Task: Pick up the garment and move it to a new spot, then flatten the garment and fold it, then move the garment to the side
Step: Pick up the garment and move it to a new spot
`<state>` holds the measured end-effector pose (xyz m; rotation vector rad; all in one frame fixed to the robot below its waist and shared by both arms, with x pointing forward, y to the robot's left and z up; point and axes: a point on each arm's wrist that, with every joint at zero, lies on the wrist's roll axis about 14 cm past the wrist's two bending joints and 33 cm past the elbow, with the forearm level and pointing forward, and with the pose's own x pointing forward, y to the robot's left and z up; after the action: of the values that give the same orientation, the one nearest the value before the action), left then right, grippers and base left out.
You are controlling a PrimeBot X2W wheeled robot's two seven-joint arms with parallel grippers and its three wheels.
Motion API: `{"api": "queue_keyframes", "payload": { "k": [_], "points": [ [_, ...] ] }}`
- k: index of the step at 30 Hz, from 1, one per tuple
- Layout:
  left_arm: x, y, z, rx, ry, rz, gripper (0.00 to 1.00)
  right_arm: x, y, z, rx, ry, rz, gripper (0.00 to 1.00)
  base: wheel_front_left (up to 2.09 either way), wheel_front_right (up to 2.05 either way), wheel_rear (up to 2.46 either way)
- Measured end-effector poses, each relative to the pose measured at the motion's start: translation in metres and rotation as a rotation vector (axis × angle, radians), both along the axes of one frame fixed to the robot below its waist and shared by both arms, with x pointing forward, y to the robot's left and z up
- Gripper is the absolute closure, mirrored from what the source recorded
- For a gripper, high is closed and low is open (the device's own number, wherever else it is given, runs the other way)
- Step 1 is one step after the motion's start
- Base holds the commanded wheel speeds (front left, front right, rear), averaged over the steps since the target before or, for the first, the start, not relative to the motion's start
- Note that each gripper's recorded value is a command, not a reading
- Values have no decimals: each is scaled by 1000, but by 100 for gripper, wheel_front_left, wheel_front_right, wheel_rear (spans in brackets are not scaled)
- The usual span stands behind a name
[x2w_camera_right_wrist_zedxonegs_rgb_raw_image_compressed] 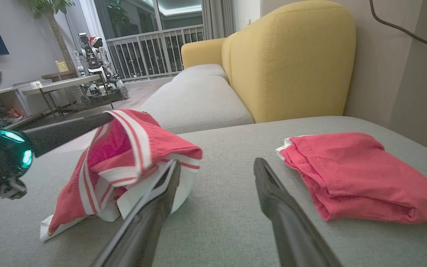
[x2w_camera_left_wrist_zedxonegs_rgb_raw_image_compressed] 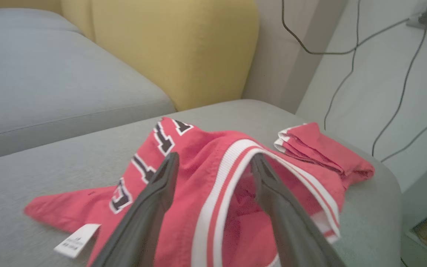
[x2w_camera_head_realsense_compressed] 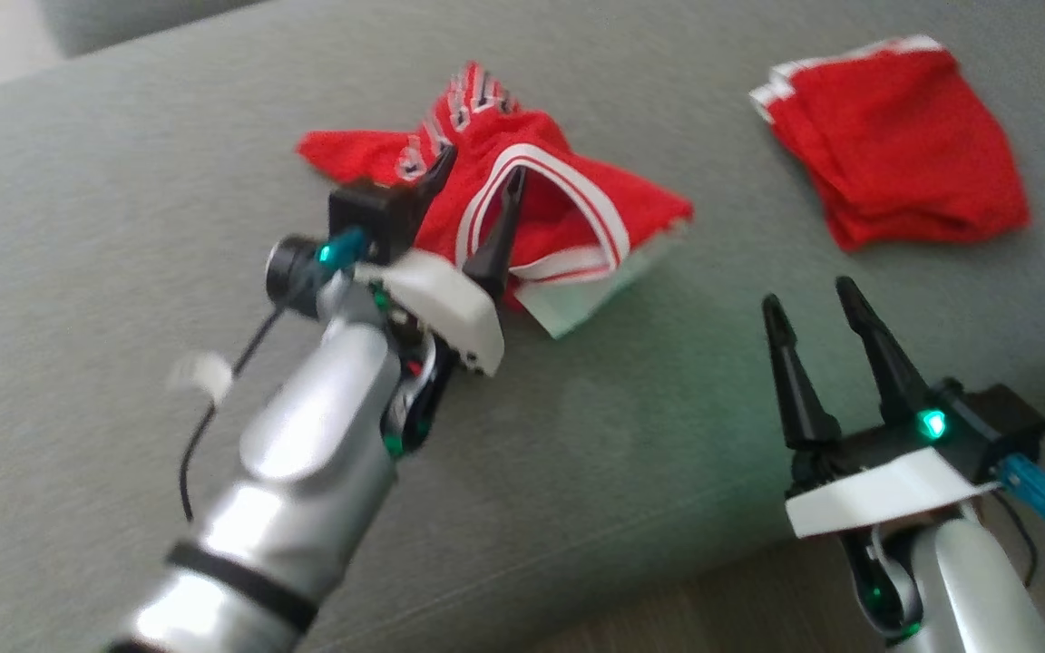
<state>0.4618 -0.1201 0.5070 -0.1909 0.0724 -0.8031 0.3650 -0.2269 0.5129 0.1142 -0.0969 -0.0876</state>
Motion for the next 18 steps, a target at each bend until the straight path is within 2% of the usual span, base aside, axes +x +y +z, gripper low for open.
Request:
{"api": "queue_keyframes", "payload": {
  "k": [2,4,5,6,10,18],
  "points": [
    [-2,10,4,-14,-7,36,0,0,3,0,9,-2,8,0,0,0,0],
    [-13,46,0,-26,6,148,0,2,15,-2,24,-2,45,0,0,0,0],
    [-13,46,0,-26,6,148,0,2,15,-2,24,-2,45,0,0,0,0],
    [-26,74,-14,-18,44,222,0,4,26,-4,34,-1,78,0,0,0,0],
    [-46,113,-21,-6,52,318,0,3,40,-2,42,-8,120,0,0,0,0],
    [-85,197,46,-88,-164,592,0,-4,58,11,21,-48,177,0,0,0,0]
  ]
}}
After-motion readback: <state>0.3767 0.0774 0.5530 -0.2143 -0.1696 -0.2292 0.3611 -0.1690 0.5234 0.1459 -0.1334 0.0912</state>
